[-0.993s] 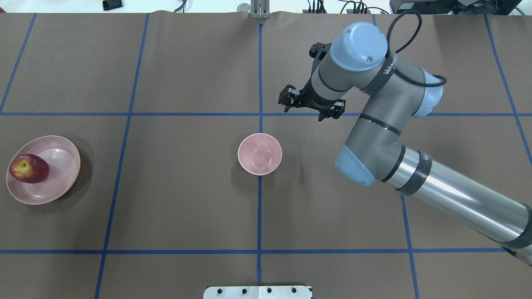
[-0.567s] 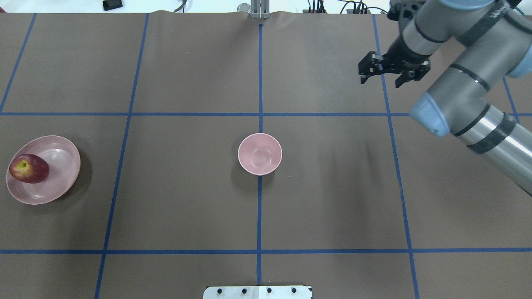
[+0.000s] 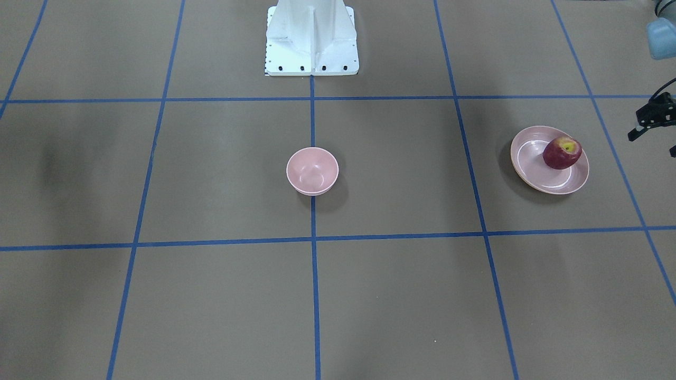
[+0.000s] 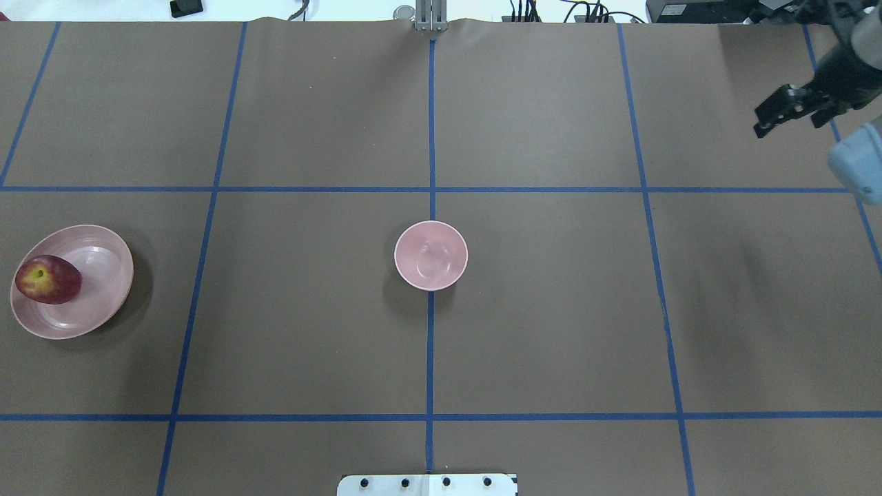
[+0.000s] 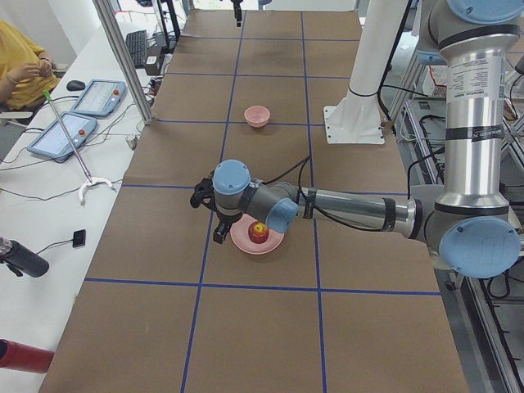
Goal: Move apple from plate to bowl
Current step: 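Open the right gripper and withdraw the right arm from the bowl, then reach the left gripper down to the red apple on the plate and grasp it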
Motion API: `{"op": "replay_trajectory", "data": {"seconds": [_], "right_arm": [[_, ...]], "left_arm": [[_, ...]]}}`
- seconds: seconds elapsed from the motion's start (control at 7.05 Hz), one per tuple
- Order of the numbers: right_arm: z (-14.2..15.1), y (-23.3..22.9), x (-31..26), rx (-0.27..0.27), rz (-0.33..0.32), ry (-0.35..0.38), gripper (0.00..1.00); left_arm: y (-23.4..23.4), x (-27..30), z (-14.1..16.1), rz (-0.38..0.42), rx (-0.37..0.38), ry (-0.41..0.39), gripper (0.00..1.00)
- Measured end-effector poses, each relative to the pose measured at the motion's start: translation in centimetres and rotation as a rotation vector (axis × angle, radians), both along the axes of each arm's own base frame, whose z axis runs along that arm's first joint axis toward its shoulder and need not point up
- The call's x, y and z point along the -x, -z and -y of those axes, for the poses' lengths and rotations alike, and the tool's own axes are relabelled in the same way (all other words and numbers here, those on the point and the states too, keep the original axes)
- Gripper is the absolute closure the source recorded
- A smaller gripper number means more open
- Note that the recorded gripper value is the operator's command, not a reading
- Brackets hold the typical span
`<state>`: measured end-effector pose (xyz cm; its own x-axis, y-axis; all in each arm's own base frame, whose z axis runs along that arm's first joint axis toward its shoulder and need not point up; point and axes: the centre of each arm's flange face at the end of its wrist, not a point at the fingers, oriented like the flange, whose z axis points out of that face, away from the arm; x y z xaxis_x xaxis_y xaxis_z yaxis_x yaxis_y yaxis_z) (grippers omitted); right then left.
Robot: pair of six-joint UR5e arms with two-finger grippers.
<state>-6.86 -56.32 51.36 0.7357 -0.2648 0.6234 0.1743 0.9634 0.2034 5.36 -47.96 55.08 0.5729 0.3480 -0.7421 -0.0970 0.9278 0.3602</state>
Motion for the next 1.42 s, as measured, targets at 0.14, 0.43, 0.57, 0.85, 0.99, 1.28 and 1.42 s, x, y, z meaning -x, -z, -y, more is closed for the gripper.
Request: {"op": "replay_trajectory", "data": {"seconds": [0.14,0.43,0.57,0.85,0.99,1.28,1.42], "right_arm": [[-2.0,-3.2,-3.5,-0.011,0.008,0.033,0.00],[-4.6,-6.4,-7.0,-0.005,0.032,0.044,0.00],[-4.9,-7.0,-7.5,0.000,0.032,0.043,0.00],[-5.1,-7.3,-7.6,0.006,0.032,0.042,0.00],[-5.1,-7.3,-7.7,0.008,0.033,0.039,0.00],[-5.1,-7.3,-7.7,0.011,0.035,0.035,0.00],[-5.1,-7.3,-7.6,0.012,0.035,0.034,0.00]], "left_arm": [[0.7,-2.7,-0.1,0.024,0.027,0.010,0.01],[0.9,-8.1,-0.6,0.103,0.034,0.011,0.01],[0.6,-10.5,-1.2,0.129,0.031,-0.008,0.01],[0.0,-13.5,-2.5,0.163,0.017,-0.035,0.01],[-0.6,-13.9,-3.0,0.177,0.016,-0.039,0.01],[-1.7,-14.0,-4.1,0.189,0.022,-0.052,0.01],[-2.1,-14.3,-4.7,0.189,0.027,-0.061,0.01]]}}
